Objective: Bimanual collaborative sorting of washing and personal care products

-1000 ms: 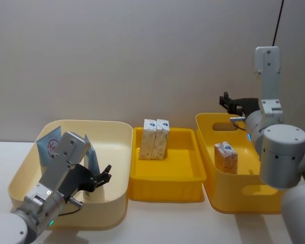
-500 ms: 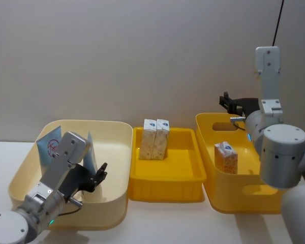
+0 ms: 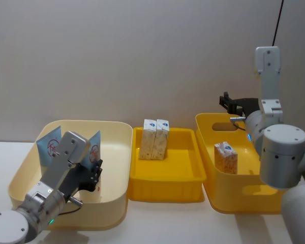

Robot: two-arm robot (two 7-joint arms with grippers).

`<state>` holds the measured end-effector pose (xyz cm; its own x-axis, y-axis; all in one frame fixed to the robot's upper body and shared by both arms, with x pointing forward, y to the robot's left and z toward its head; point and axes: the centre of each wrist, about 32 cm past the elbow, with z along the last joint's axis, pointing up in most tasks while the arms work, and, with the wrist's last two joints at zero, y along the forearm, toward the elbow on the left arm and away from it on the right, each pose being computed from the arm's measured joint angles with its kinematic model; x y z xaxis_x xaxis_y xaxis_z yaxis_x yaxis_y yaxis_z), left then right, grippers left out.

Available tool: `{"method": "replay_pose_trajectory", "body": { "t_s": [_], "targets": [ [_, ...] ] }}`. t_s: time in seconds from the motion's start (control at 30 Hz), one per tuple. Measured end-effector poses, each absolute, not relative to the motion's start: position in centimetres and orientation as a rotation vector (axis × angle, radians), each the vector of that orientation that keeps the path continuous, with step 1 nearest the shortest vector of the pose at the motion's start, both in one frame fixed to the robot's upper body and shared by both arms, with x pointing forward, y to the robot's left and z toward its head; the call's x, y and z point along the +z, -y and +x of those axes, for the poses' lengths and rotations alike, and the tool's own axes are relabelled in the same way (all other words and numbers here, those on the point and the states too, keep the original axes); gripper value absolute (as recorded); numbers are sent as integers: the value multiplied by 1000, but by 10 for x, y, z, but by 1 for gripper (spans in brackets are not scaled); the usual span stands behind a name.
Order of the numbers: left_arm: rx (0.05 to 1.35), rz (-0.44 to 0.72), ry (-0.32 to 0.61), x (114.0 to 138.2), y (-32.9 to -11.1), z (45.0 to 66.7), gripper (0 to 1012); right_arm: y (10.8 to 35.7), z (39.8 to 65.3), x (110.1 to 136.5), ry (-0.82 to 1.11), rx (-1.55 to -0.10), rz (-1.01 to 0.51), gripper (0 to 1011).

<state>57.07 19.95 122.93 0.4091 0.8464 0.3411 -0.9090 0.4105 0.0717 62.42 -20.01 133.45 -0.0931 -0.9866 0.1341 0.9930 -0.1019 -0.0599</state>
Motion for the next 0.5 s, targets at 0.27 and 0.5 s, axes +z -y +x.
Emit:
{"method": "replay_pose_trajectory", "body": {
  "t_s": [0.27,0.5],
  "targets": [
    [1121,263,269,1229,-199,571,284,200,624,1335,52,-1666,-158,1001],
    [1121,263,269,1229,-200,571,277,200,624,1335,52,-1666,-158,1001]
  ]
}}
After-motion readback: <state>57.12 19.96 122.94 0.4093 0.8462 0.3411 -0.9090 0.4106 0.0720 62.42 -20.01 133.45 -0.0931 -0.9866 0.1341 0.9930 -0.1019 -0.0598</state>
